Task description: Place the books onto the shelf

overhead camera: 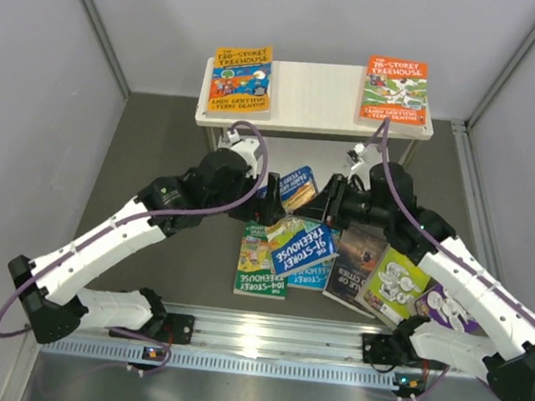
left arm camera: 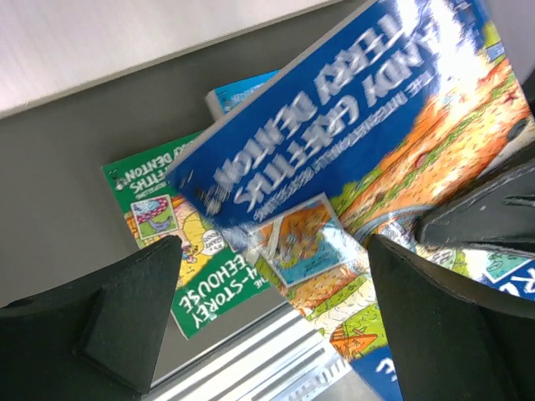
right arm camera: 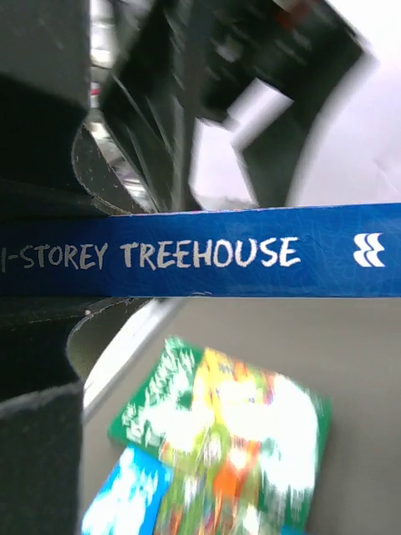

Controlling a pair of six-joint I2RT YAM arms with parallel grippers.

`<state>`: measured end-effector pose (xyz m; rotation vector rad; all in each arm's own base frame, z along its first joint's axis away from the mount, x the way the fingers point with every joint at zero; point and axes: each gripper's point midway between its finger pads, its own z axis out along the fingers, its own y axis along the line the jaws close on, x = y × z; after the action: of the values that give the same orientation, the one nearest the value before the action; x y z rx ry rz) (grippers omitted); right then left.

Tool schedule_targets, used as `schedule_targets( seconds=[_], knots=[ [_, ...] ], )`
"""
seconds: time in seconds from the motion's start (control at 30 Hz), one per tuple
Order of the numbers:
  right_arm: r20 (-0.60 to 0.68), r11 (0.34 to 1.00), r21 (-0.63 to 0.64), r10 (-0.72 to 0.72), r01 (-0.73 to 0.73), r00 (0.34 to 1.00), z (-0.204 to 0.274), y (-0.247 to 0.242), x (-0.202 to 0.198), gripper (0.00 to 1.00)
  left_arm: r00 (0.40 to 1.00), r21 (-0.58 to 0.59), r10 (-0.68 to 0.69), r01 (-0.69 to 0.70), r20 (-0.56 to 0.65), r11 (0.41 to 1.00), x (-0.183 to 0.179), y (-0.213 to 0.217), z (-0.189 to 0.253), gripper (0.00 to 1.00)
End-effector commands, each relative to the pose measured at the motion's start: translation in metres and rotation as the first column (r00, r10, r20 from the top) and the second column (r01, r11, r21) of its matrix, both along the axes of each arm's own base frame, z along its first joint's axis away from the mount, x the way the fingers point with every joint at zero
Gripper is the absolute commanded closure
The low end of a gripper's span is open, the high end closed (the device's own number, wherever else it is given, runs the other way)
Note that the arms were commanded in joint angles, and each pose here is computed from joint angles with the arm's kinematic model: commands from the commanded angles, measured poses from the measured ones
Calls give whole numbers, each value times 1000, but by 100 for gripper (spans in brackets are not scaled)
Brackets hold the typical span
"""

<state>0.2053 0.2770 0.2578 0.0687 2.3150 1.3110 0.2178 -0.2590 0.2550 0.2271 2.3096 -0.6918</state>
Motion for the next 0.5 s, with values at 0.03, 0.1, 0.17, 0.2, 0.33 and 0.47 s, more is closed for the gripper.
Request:
schedule_targets(
  seconds=[0.03,0.1,0.17,0.2,0.33,0.47],
  knots=[
    [170,939,137,291,-315,941,74,19,-58,100,956,-69,-171,192,237,979,-13,-1,77,2],
    [215,909,174,340,-378,916,82,12,-80,100,920,-46,-227,254,318,966,-21,5,93,1],
    [224,891,216,353,-400,908,88,8,-91,100,901,-20,-262,286,344,958,-27,10,96,1],
    [261,879,246,347,-409,901,93,5,-96,100,892,-6,-293,315,345,949,-30,10,95,1],
    [289,795,375,389,-477,875,109,4,-117,100,868,-33,-338,374,364,927,-41,6,107,1],
    [290,741,393,463,-545,838,115,-1,-136,100,829,-56,-379,438,411,897,-48,-1,132,1]
  ],
)
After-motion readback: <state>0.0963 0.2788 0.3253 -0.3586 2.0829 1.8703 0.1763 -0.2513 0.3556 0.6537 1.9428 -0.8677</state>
